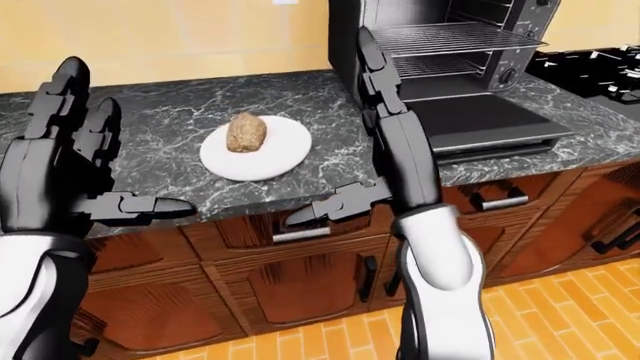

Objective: Place the bread on the top rack of the toaster oven.

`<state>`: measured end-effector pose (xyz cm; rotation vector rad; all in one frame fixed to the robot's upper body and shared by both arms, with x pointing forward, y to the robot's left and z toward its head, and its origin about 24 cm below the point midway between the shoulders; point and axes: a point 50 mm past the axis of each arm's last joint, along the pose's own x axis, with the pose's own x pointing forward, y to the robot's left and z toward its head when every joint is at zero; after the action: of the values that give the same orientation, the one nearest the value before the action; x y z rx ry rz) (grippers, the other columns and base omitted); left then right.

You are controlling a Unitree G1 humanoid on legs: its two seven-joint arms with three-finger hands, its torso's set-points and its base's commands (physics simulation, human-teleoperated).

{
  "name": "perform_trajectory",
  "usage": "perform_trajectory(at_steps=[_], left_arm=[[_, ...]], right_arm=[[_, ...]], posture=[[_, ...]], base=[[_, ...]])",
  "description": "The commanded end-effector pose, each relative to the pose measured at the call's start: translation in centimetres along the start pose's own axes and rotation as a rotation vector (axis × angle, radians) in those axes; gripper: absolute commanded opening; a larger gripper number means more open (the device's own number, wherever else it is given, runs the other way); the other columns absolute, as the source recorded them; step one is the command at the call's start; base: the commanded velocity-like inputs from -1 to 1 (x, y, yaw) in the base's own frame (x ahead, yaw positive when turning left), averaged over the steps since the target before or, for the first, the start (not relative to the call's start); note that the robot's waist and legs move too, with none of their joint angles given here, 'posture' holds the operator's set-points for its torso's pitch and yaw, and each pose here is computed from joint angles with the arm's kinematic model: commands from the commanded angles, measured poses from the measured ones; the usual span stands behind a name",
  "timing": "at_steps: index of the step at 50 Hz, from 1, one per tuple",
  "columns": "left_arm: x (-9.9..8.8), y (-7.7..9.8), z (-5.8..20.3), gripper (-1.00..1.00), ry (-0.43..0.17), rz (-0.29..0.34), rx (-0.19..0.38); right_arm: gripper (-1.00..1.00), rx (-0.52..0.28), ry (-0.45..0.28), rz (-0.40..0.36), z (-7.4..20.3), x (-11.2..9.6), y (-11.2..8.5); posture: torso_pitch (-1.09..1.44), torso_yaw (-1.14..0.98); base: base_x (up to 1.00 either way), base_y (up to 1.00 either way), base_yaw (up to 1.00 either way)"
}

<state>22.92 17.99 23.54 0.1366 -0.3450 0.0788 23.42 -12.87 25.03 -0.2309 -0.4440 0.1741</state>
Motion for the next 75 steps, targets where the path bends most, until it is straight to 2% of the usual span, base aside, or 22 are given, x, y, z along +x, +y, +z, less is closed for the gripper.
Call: perform_trajectory(at_steps=[1,7,9,11,13,15,23,44,51,52,55,61,75], left_arm=[[0.0,-0.1,1.2,1.00,-0.068,-0.007,0.004],[0.1,-0.3,1.3,1.00,-0.070,-0.012,0.004],[0.1,-0.3,1.2,1.00,-0.069,-0.014,0.004],[0.1,-0.3,1.2,1.00,-0.070,-0.012,0.005],[0.1,-0.3,1.3,1.00,-0.071,-0.010,0.004],[0.0,-0.2,1.2,1.00,-0.071,-0.010,0.004],[-0.2,0.0,1.1,1.00,-0.070,-0.002,0.007],[0.0,-0.2,1.2,1.00,-0.070,-0.010,0.007],[-0.1,-0.1,1.2,1.00,-0.071,-0.007,0.009],[-0.1,-0.1,1.2,1.00,-0.071,-0.006,0.008],[-0.2,-0.1,1.1,1.00,-0.070,-0.006,0.006],[-0.2,-0.1,0.9,1.00,-0.067,-0.005,0.006],[0.0,-0.2,0.9,1.00,-0.067,-0.007,0.008]], right_arm=[[1.00,-0.012,-0.060,-0.018,1.0,0.0,-0.3],[1.00,-0.013,-0.066,-0.015,1.2,0.0,-0.4],[1.00,0.007,-0.069,-0.026,1.3,-0.2,-0.5],[1.00,0.059,-0.078,-0.049,1.4,-0.3,-0.7],[1.00,0.033,-0.065,-0.030,1.2,-0.3,-0.5],[1.00,0.044,-0.080,-0.018,1.4,-0.4,-0.2],[1.00,0.003,-0.126,0.043,2.0,-0.5,0.4],[1.00,0.013,-0.144,0.054,2.3,-0.5,0.5],[1.00,0.013,-0.141,0.043,2.0,-0.4,0.4],[1.00,0.021,-0.097,0.018,1.4,-0.2,0.3],[1.00,0.004,-0.118,0.031,1.6,-0.3,0.4],[1.00,-0.017,-0.105,0.038,1.3,-0.4,0.6],[1.00,-0.012,-0.101,0.045,1.1,-0.4,0.6]], posture=[[0.00,0.00],[0.00,0.00],[0.00,0.00],[0.00,0.00],[0.00,0.00],[0.00,0.00],[0.00,0.00],[0.00,0.00],[0.00,0.00],[0.00,0.00],[0.00,0.00],[0.00,0.00],[0.00,0.00]], base=[[0.41,0.13,0.00],[0.53,0.01,0.00],[0.55,0.00,0.00],[0.14,0.00,0.00],[0.00,0.00,0.00],[0.00,0.00,0.00],[0.00,0.00,0.03],[0.00,0.00,0.38],[0.00,0.00,0.43],[0.00,0.00,0.00],[0.00,0.00,0.00],[0.00,0.00,0.00],[0.20,0.00,0.00]])
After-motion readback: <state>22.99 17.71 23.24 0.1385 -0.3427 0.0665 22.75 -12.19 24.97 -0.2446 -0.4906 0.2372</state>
